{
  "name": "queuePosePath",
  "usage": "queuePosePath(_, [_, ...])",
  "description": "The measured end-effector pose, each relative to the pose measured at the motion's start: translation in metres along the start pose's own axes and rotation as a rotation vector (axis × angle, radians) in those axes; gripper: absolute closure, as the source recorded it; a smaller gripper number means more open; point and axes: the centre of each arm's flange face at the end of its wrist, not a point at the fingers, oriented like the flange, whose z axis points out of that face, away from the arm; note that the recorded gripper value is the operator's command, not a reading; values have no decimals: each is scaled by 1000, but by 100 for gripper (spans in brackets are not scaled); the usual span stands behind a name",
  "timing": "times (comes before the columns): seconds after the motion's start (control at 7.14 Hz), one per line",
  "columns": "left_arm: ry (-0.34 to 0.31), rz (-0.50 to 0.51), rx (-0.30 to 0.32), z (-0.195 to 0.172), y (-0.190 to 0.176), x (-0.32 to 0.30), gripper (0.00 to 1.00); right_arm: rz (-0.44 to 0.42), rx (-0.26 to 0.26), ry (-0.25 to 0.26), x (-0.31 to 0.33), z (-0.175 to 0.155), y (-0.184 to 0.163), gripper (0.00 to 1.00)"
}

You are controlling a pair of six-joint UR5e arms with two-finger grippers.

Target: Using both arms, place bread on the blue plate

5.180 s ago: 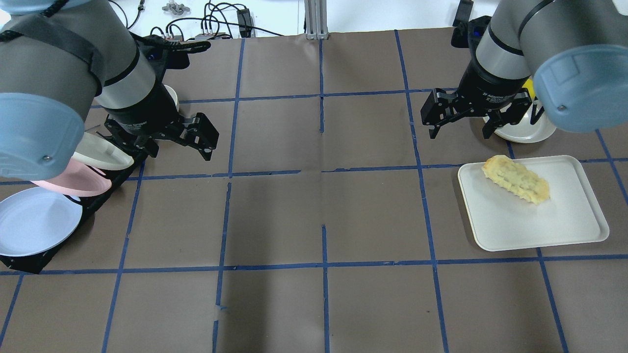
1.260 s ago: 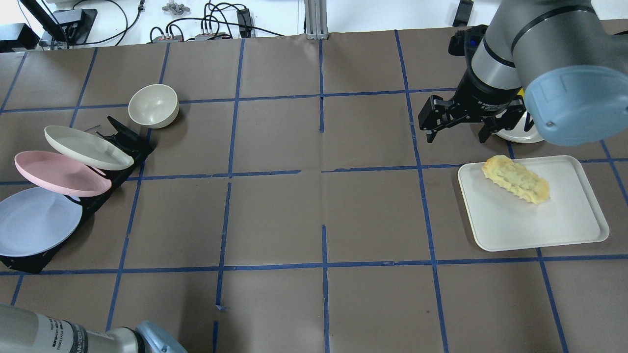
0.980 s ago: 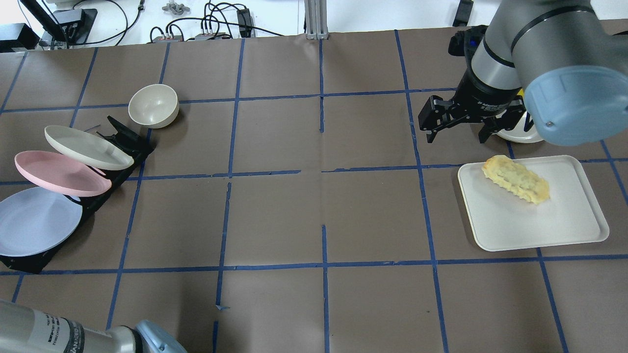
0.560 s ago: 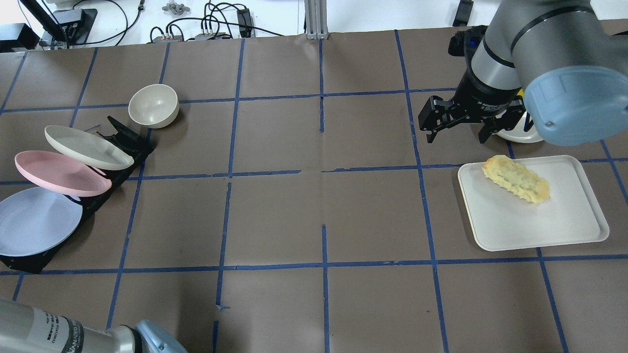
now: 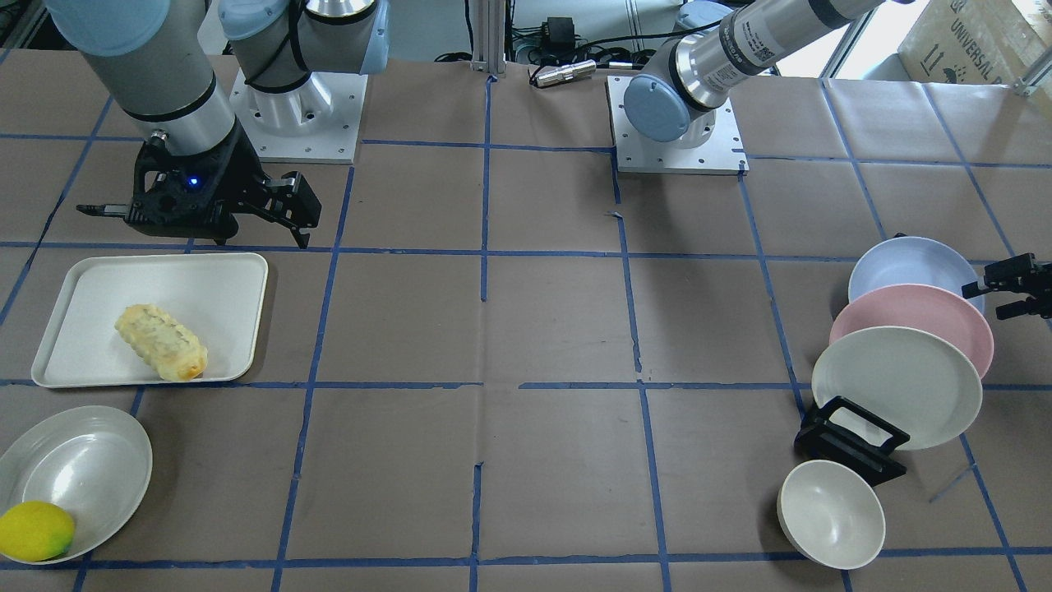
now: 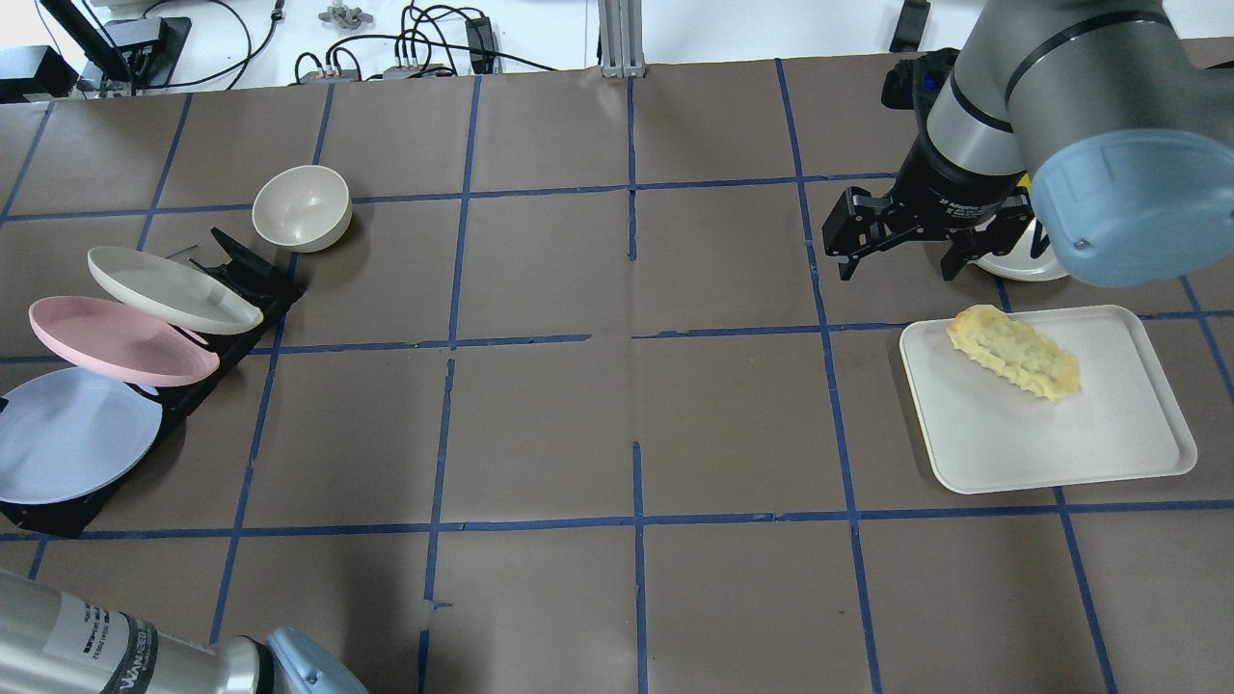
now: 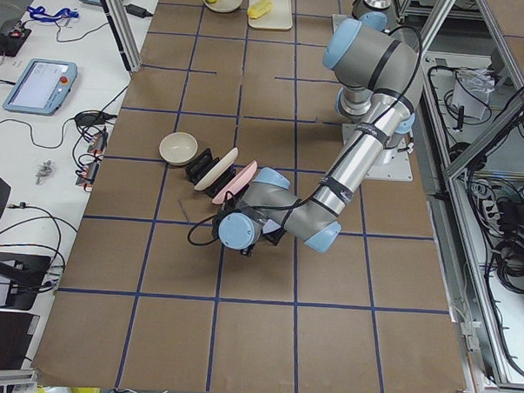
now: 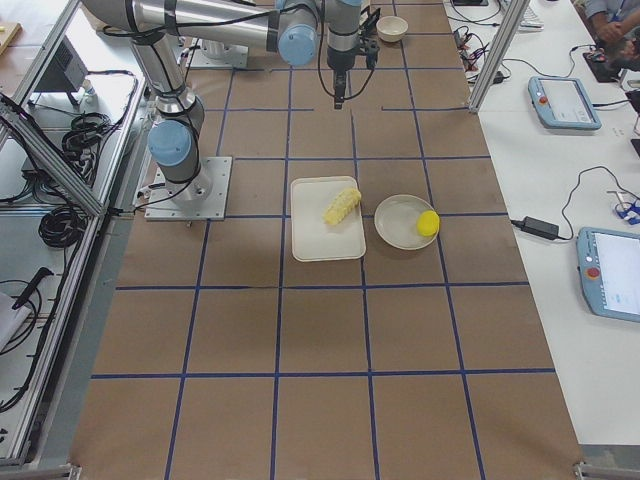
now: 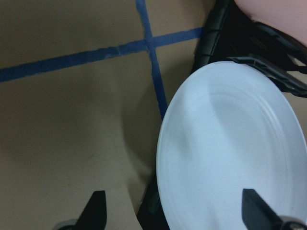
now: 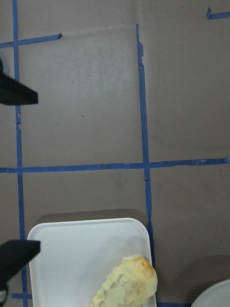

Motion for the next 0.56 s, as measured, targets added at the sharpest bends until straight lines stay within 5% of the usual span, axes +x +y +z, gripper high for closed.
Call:
queuePosePath(0.28, [13, -3, -6, 8, 1, -2, 52, -1, -1, 0, 0, 0, 0, 0])
queuePosePath(0.56, [9, -3, -10, 6, 1, -2, 64, -2, -2, 0, 0, 1, 0, 0])
